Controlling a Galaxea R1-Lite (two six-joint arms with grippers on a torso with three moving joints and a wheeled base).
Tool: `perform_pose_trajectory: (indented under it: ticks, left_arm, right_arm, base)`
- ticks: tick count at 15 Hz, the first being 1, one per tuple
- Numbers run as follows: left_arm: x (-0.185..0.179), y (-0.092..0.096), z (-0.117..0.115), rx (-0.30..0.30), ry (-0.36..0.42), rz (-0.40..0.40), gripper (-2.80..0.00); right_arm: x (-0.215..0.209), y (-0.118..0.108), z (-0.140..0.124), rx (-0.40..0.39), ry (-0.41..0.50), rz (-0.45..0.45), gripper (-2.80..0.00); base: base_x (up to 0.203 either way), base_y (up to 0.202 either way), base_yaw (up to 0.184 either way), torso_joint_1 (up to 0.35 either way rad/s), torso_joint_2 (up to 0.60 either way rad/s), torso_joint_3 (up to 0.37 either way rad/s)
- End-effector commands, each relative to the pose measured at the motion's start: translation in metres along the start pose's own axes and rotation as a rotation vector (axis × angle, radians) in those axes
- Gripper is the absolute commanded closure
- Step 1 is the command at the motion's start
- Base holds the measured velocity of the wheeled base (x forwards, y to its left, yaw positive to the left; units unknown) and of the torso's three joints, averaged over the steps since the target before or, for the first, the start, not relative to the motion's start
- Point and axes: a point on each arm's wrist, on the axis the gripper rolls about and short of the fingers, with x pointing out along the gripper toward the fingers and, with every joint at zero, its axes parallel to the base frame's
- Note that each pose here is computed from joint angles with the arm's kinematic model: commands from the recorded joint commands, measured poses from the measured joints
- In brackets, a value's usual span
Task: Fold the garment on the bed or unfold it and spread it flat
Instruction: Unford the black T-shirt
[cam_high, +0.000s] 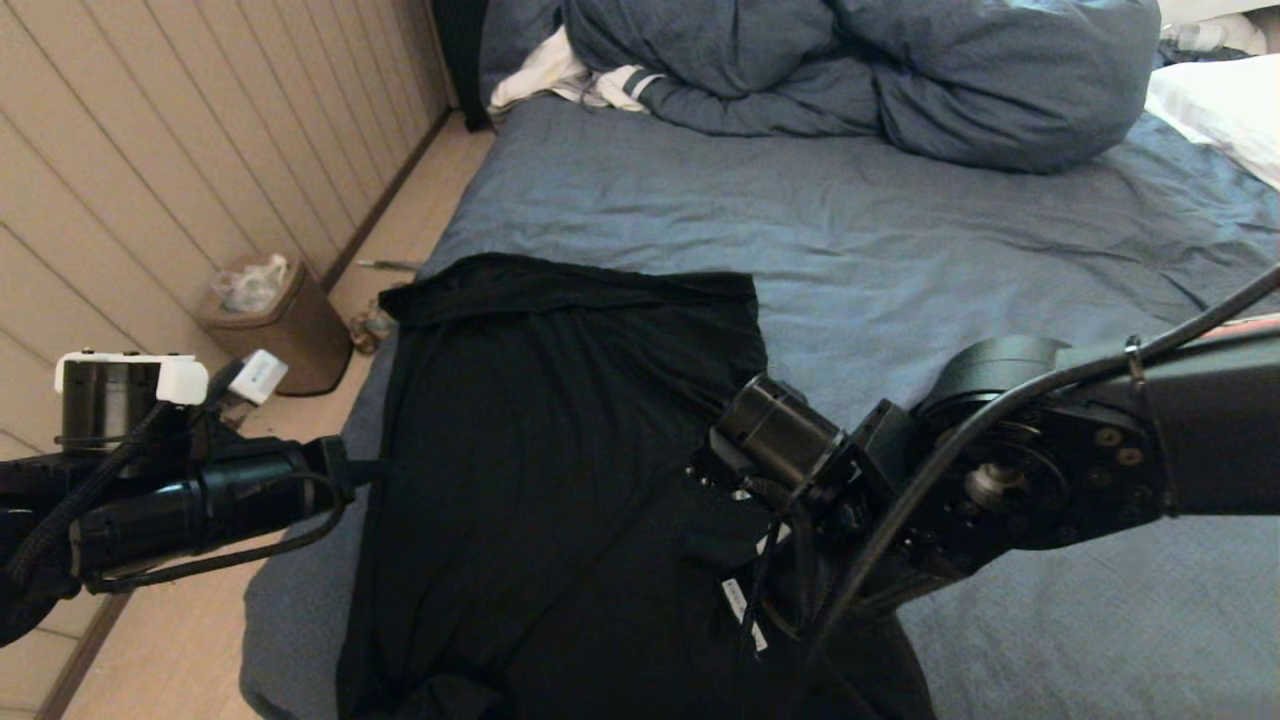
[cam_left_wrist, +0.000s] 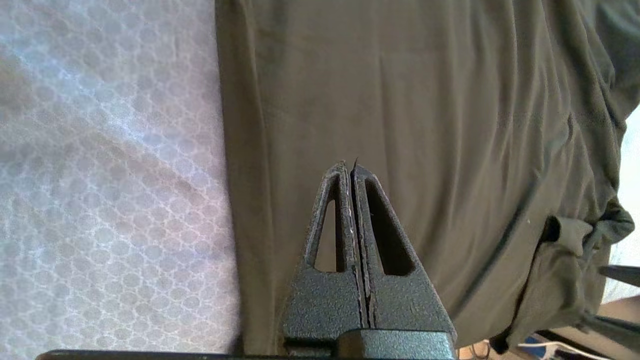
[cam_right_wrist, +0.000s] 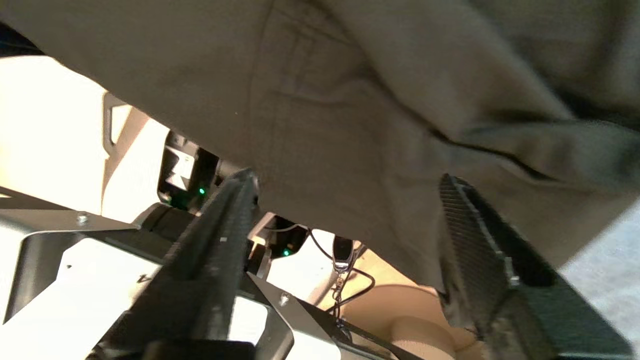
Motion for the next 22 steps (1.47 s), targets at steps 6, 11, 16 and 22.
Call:
perform_pose_trajectory:
  ticks: [6, 11, 16, 22]
  left_arm:
    - [0.001, 0.001, -0.003, -0.016, 0.010, -0.001, 0.00]
    - [0.000, 0.001, -0.004, -0.021, 0.010, 0.001, 0.00]
    - [-0.002, 0.000, -0.004, -0.019, 0.011, -0.015, 0.00]
    - [-0.003, 0.000, -0.005, -0.020, 0.014, -0.016, 0.00]
  right_arm:
    - [0.034, 0.009, 0.006, -0.015, 0.038, -0.052, -2.80]
    - [0.033, 0.011, 0.005, -0.026, 0.021, -0.086, 0.00]
    - [0.023, 0.013, -0.001, -0.042, -0.004, -0.124, 0.00]
    - [-0.037, -0.019, -0.010, 0.018, -0.112, -0.131, 0.00]
  base:
    - [0.000, 0.000, 0.000, 0.000, 0.00, 0.000]
    - [0.000, 0.000, 0.000, 0.000, 0.00, 0.000]
    - [0.000, 0.000, 0.000, 0.000, 0.00, 0.000]
    - [0.000, 0.000, 0.000, 0.000, 0.00, 0.000]
